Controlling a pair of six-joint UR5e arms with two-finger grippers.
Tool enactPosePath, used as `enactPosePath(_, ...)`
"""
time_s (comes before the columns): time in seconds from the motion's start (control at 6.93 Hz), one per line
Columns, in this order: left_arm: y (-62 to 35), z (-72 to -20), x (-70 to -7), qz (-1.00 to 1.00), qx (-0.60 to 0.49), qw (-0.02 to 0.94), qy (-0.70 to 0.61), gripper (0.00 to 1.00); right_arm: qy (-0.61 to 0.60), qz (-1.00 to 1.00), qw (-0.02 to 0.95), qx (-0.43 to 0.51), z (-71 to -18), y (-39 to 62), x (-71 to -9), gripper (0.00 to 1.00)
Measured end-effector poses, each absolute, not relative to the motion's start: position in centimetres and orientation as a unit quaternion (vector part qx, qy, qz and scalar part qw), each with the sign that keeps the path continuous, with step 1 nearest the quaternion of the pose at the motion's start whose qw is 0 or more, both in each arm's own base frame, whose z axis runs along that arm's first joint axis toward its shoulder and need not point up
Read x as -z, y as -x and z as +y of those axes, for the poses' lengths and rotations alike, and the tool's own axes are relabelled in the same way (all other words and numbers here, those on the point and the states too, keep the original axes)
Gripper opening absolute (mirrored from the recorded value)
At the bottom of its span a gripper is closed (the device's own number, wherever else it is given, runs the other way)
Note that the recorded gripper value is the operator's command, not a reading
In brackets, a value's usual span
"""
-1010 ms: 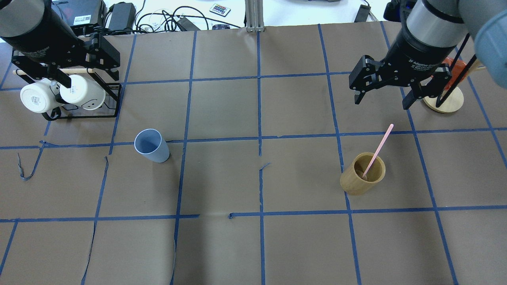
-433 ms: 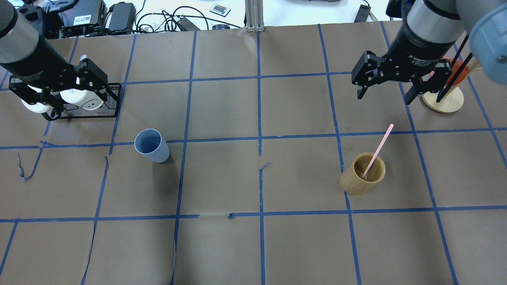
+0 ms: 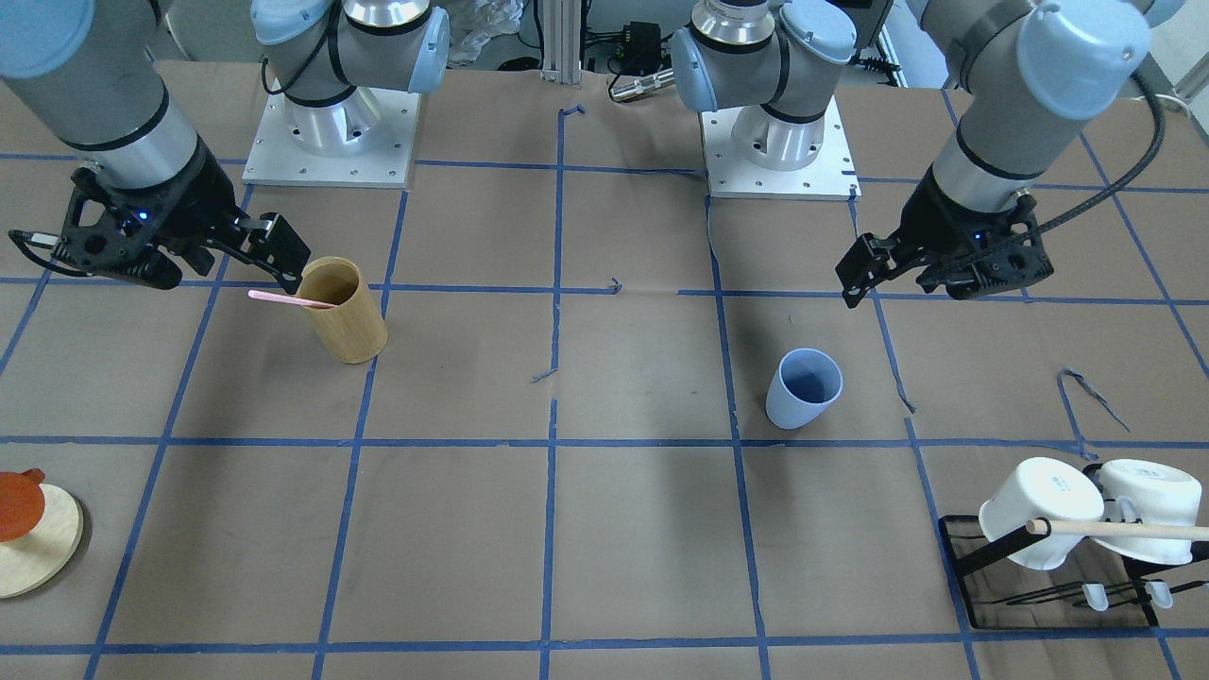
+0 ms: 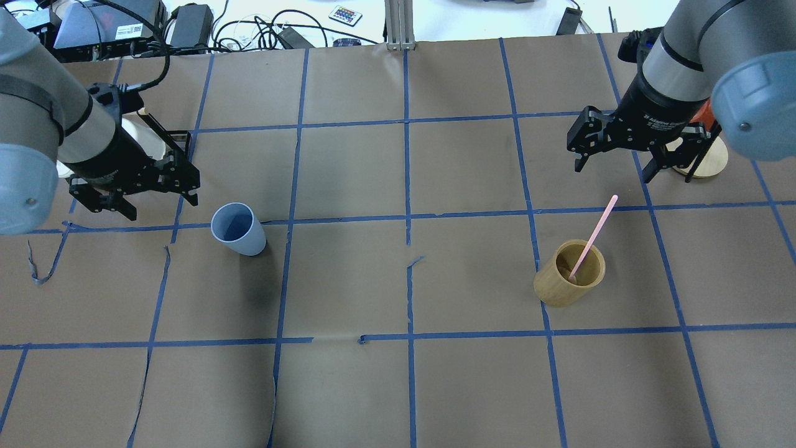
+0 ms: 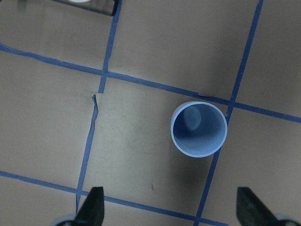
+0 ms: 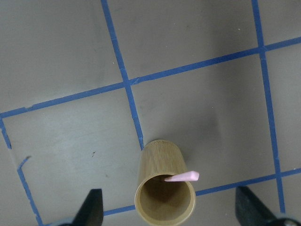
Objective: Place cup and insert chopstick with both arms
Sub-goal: 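Lower the left gripper onto the light-blue cup and grasp it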
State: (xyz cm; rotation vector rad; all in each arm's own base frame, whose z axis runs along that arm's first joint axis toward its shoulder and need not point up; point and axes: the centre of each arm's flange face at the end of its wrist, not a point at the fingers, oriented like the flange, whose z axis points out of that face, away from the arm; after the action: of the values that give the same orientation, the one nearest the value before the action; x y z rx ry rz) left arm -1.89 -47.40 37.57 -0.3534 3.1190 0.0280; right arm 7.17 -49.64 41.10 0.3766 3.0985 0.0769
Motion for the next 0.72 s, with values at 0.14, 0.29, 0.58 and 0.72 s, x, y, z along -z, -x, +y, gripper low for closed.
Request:
enactPosePath(0.14,1.9,-47.5,-35.3,0.995,-0.005,0.002,0.104,1.00,-0.124,0.992,0.009,-0.025,-50.1,-6.8,-39.6,0.93)
enactPosePath(0.29,1.9,-47.8,-33.6,0.995,0.007,0.004,0.100,1.00,-0.125,0.992,0.008,-0.029,-50.1,-6.6,-38.6,0.81)
enactPosePath(0.58,2.0,-48.5,-31.3,0.995,0.018,0.005,0.100,1.00,-0.128,0.991,0.003,-0.038,-50.1,-6.3,-37.6,0.68)
enactPosePath(0.72,2.1,-48.7,-30.3,0.995,0.016,0.005,0.100,0.98,-0.130,0.991,-0.011,-0.042,-50.0,-5.8,-37.4,0.67)
